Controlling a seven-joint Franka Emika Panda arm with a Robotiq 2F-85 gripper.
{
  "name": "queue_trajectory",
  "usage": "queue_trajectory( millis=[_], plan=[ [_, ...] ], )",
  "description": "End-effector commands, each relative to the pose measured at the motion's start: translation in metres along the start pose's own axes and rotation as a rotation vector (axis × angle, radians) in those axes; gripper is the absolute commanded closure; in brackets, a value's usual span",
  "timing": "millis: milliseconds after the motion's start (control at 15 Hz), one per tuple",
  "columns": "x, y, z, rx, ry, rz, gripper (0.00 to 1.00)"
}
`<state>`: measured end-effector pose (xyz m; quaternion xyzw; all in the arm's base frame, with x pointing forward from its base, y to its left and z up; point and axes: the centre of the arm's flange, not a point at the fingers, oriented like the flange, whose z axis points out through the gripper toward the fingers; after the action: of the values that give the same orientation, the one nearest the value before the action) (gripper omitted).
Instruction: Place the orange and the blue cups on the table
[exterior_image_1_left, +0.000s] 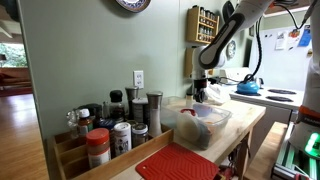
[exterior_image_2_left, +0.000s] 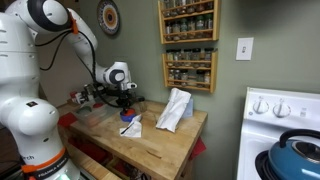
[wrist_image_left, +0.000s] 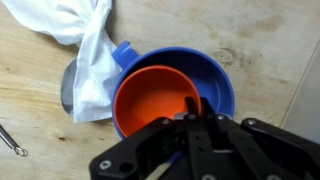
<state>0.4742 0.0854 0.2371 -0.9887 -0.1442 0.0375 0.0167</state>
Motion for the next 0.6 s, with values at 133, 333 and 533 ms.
queue_trajectory(
  millis=[133, 333, 533],
  plan=[
    [0.0, 0.005, -0.016, 0.033, 0.019, 0.005, 0.99],
    [-0.009, 0.012, -0.053, 0.03, 0.044, 0.0, 0.99],
    [-0.032, 0.015, -0.085, 0.057, -0.019, -0.032, 0.99]
  ],
)
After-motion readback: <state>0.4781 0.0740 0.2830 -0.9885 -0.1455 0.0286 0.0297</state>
